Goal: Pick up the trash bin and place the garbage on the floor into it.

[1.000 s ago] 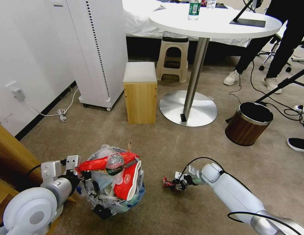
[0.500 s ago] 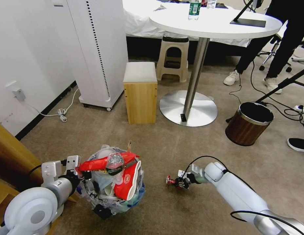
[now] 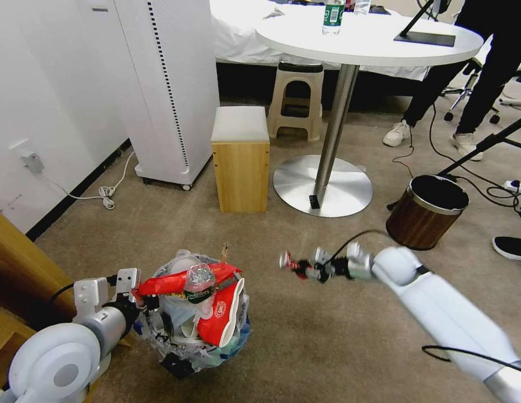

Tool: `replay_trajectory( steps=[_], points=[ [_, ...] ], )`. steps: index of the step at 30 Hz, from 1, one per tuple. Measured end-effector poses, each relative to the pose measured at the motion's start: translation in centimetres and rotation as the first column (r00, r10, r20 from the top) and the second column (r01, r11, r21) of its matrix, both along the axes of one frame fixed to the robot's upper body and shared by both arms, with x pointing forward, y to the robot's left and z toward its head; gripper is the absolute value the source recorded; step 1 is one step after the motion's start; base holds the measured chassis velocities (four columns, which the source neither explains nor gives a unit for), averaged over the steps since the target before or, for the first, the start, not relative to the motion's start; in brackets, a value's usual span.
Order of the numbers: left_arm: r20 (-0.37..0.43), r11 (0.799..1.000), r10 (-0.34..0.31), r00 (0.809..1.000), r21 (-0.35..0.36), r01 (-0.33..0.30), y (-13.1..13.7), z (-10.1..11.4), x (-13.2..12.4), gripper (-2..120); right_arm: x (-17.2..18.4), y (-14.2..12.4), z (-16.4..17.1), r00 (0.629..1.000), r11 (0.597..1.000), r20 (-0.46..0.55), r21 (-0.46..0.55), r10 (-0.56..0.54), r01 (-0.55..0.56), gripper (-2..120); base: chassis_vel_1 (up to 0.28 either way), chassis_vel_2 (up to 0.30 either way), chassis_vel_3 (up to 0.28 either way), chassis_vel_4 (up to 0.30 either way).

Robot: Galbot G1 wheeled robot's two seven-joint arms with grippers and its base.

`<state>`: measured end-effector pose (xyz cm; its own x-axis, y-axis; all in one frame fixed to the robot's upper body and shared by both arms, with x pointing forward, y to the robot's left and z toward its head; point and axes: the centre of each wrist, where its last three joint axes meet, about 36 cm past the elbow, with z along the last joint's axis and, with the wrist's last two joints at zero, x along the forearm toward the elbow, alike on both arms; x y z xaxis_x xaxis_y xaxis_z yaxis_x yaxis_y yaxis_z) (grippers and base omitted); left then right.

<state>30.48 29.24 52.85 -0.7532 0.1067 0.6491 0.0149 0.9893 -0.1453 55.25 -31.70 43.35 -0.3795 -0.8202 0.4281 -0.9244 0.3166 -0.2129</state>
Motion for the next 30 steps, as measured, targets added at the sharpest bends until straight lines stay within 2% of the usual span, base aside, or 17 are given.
replay_trajectory(
  steps=[1, 3, 4, 7, 8, 10, 11, 13, 14, 17, 18, 21, 22, 24, 25, 27, 30],
  points=[
    [0.000, 1.000, 0.000, 1.000, 0.000, 0.000, 0.0, 0.0, 0.0, 1, 0.0, 0.0, 0.0, 1.000, 1.000, 0.000, 0.000, 0.000, 0.000, 14, 0.000, 0.000, 0.000, 0.000],
    [-0.004, 1.000, -0.007, 1.000, -0.009, 0.007, -0.1, 0.1, -0.1, 1, 0.3, 0.4, 2.6, 0.999, 0.995, 0.032, 0.096, 0.039, -0.042, 14, 0.000, 0.000, 0.000, 0.000],
    [-0.004, 1.000, -0.007, 1.000, -0.009, 0.007, -0.1, 0.1, -0.1, 1, 0.3, 0.4, 2.6, 0.999, 0.995, 0.032, 0.096, 0.039, -0.042, 14, 0.000, 0.000, 0.000, 0.000],
    [-0.011, 0.999, -0.016, 1.000, -0.029, 0.016, -0.3, 0.3, -0.1, 1, 0.4, 2.2, 6.2, 0.987, 0.953, 0.084, 0.257, 0.140, -0.157, 14, 0.000, 0.000, 0.000, 0.000],
    [-0.011, 0.999, -0.016, 1.000, -0.029, 0.016, -0.3, 0.3, -0.1, 1, 0.4, 2.2, 6.2, 0.987, 0.953, 0.084, 0.257, 0.140, -0.157, 14, 0.000, 0.000, 0.000, 0.000],
    [-0.015, 0.999, -0.021, 1.000, -0.039, 0.020, -0.4, 0.3, -0.1, 1, 0.1, 3.6, 7.7, 0.970, 0.906, 0.109, 0.347, 0.219, -0.243, 14, 0.000, 0.000, 0.000, 0.000],
    [-0.015, 0.999, -0.021, 1.000, -0.039, 0.020, -0.4, 0.3, -0.1, 1, 0.1, 3.6, 7.7, 0.970, 0.906, 0.109, 0.347, 0.219, -0.243, 14, 0.000, 0.000, 0.000, 0.000],
    [-0.015, 0.999, -0.023, 1.000, -0.044, 0.022, -0.3, 0.3, 0.0, 1, -0.5, 5.6, 9.3, 0.939, 0.818, 0.125, 0.463, 0.320, -0.341, 14, 0.000, 0.000, 0.000, 0.000],
    [-0.015, 0.999, -0.023, 1.000, -0.044, 0.022, -0.3, 0.3, 0.0, 1, -0.5, 5.6, 9.3, 0.939, 0.818, 0.125, 0.463, 0.320, -0.341, 14, 0.000, 0.000, 0.000, 0.000],
    [-0.017, 0.999, -0.022, 1.000, -0.045, 0.021, -0.3, 0.1, 0.1, 1, -1.0, 7.8, 11.0, 0.896, 0.738, 0.150, 0.518, 0.418, -0.431, 14, 0.000, 0.000, 0.000, 0.000],
    [-0.017, 0.999, -0.022, 1.000, -0.045, 0.021, -0.3, 0.1, 0.1, 1, -1.0, 7.8, 11.0, 0.896, 0.738, 0.150, 0.518, 0.418, -0.431, 14, 0.000, 0.000, 0.000, 0.000],
    [-0.017, 0.999, -0.021, 1.000, -0.047, 0.020, -0.2, 0.1, 0.2, 1, -1.7, 9.9, 12.2, 0.851, 0.675, 0.177, 0.538, 0.495, -0.505, 14, 0.000, 0.000, 0.000, 0.000],
    [-0.017, 0.999, -0.021, 1.000, -0.047, 0.020, -0.2, 0.1, 0.2, 1, -1.7, 9.9, 12.2, 0.851, 0.675, 0.177, 0.538, 0.495, -0.505, 14, 0.000, 0.000, 0.000, 0.000],
    [-0.017, 0.999, -0.021, 1.000, -0.049, 0.020, -0.2, 0.1, 0.2, 1, -2.2, 11.6, 13.0, 0.820, 0.627, 0.194, 0.558, 0.538, -0.544, 14, 0.000, 0.000, 0.000, 0.000],
    [-0.017, 0.999, -0.021, 1.000, -0.049, 0.020, -0.2, 0.1, 0.2, 1, -2.2, 11.6, 13.0, 0.820, 0.627, 0.194, 0.558, 0.538, -0.544, 14, 0.000, 0.000, 0.000, 0.000],
    [-0.019, 0.999, -0.020, 1.000, -0.049, 0.019, -0.2, 0.0, 0.2, 1, -2.5, 13.2, 13.2, 0.797, 0.593, 0.198, 0.571, 0.571, -0.567, 14, 0.000, 0.000, 0.000, 0.000],
    [-0.022, 0.999, -0.018, 1.000, -0.049, 0.017, -0.1, -0.1, 0.3, 1, -2.6, 14.8, 13.3, 0.773, 0.569, 0.195, 0.573, 0.604, -0.589, 14, 0.000, 0.000, 0.000, 0.000]
  ],
)
